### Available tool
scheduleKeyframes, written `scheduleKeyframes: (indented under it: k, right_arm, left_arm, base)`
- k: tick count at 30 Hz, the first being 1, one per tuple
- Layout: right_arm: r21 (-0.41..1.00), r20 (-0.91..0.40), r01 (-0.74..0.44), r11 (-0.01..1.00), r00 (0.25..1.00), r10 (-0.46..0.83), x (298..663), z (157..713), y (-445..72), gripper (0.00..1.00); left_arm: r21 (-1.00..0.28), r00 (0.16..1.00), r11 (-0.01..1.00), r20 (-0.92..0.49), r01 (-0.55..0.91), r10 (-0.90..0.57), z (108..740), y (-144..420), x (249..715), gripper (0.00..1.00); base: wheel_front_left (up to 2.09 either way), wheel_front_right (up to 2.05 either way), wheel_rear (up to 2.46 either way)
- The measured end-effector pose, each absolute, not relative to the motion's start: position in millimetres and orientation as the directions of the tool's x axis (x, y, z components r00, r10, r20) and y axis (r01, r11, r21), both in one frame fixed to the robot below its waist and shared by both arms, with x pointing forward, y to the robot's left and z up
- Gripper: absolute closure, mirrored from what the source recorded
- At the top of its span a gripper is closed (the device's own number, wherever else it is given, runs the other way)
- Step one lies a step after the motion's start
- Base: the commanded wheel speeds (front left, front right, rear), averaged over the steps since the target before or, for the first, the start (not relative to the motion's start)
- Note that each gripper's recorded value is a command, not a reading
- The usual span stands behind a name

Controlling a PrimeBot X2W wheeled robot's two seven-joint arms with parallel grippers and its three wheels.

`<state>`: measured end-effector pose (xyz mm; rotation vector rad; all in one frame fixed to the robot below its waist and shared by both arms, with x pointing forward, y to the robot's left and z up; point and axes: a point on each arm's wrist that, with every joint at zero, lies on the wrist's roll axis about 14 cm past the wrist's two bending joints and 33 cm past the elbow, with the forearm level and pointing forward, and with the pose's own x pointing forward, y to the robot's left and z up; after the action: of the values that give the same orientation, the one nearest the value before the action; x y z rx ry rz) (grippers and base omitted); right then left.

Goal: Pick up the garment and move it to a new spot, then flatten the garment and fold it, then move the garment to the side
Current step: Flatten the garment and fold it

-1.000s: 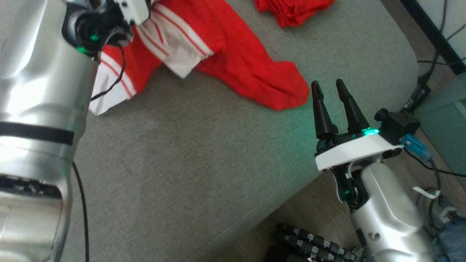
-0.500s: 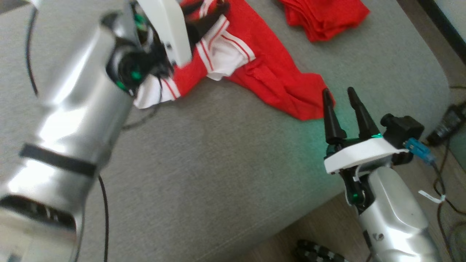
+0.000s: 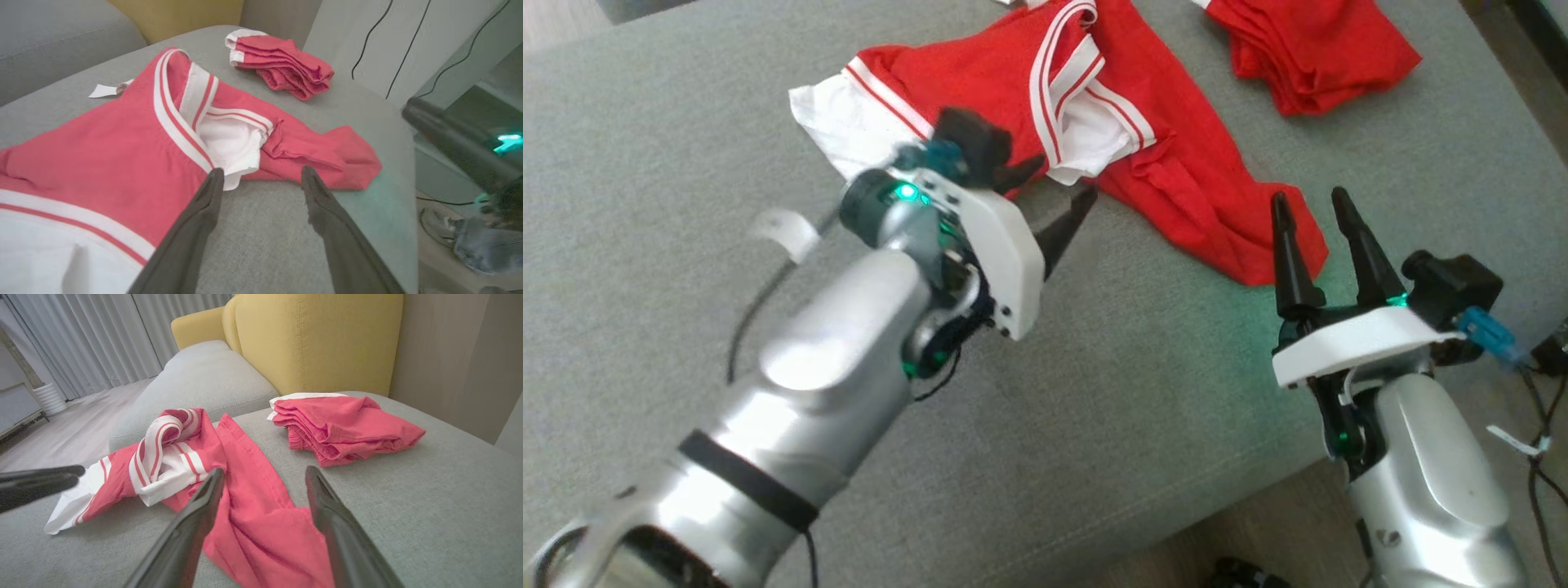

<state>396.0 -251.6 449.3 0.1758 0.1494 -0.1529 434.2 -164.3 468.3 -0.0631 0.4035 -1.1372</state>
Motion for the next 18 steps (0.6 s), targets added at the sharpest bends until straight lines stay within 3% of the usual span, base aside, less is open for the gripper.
scheduleKeyframes:
  k: [10, 18]
  right_arm:
    - [0.129, -0.149, 0.166, 0.978, 0.978, -0.146, 397.3, 459.1, -256.2, 0.0]
    - [0.116, -0.168, 0.196, 0.974, 0.97, -0.176, 387.7, 455.7, -265.0, 0.0]
  left_arm:
    - [-0.031, 0.397, 0.43, -0.33, 0.902, -0.857, 433.3, -181.8, 444.7, 0.0]
    - [0.003, 0.367, 0.392, -0.354, 0.92, -0.86, 421.7, -195.1, 448.4, 0.0]
  base:
    - [0.0, 0.0, 0.0]
    - [0.0, 0.0, 0.0]
